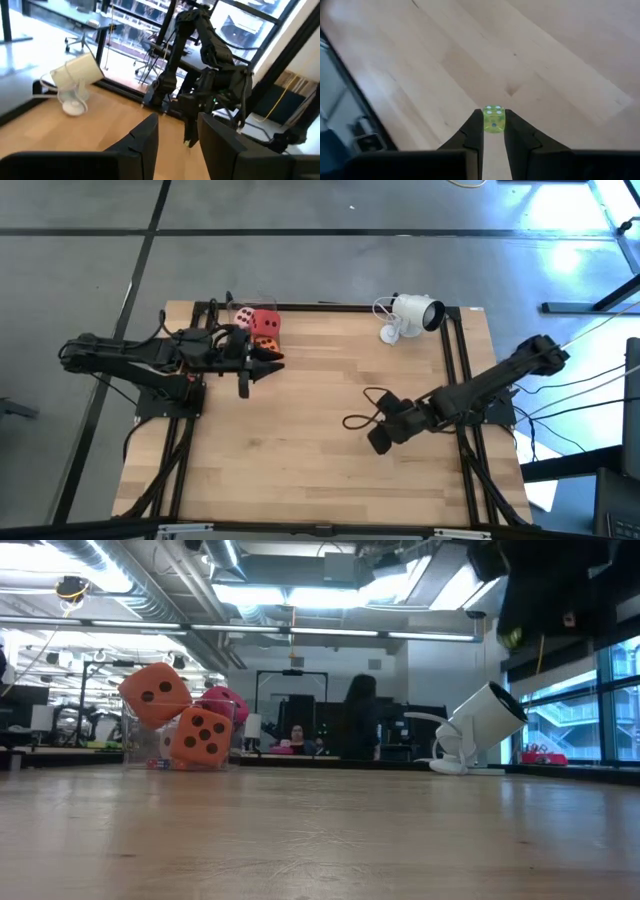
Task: Pick & Place Dice
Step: Put the small green dice into the transparent bin
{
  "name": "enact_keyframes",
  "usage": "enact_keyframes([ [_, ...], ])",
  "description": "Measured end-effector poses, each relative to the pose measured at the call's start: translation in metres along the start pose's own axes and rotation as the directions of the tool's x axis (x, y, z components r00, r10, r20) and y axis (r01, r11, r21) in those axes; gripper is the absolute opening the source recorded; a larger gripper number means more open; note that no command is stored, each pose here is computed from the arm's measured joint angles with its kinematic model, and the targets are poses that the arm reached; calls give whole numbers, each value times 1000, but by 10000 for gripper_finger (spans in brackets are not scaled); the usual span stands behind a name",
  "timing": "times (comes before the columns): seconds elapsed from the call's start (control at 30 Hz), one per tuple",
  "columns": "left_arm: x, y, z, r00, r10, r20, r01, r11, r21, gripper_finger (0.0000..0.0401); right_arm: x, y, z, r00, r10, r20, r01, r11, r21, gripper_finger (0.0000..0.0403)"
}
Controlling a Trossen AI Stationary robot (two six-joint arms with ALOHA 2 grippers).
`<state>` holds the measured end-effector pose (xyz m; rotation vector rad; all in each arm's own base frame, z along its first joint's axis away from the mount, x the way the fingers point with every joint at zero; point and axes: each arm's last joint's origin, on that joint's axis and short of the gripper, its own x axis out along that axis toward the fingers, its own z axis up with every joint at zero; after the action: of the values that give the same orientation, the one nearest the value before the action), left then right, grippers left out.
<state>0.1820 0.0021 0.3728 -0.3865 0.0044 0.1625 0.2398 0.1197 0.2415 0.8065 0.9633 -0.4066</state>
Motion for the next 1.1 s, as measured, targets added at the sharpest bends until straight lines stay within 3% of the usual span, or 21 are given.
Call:
enact_keyframes([
  [0.17, 4, 0, -3, 1000, 8, -21, -5, 991, 131, 112, -16, 8, 6, 989, 142, 48, -145, 987, 68, 49],
  [0.27, 8, -1, -7, 999, 7, -44, 5, 964, 267, 104, -29, 17, 12, 954, 283, 96, -292, 952, 97, 49],
  [0.43, 15, -9, -14, 998, -11, -60, 38, 887, 460, 93, -53, 31, 25, 841, 491, 227, -525, 841, 130, 49],
  [0.6, 20, -18, -17, 999, -15, -31, 30, 836, 548, 104, -77, 42, 44, 666, 633, 395, -720, 683, 121, 49],
  [0.7, 26, -23, -18, 1000, -8, 5, 3, 840, 542, 126, -84, 45, 54, 586, 664, 465, -779, 620, 98, 49],
  [0.9, 41, -29, -17, 995, -44, 90, -10, 851, 525, 187, -83, 38, 72, 571, 630, 526, -781, 613, 114, 49],
  [1.1, 60, -34, -25, 996, -66, 57, 22, 823, 567, 230, -85, 33, 91, 523, 630, 574, -817, 563, 126, 49],
])
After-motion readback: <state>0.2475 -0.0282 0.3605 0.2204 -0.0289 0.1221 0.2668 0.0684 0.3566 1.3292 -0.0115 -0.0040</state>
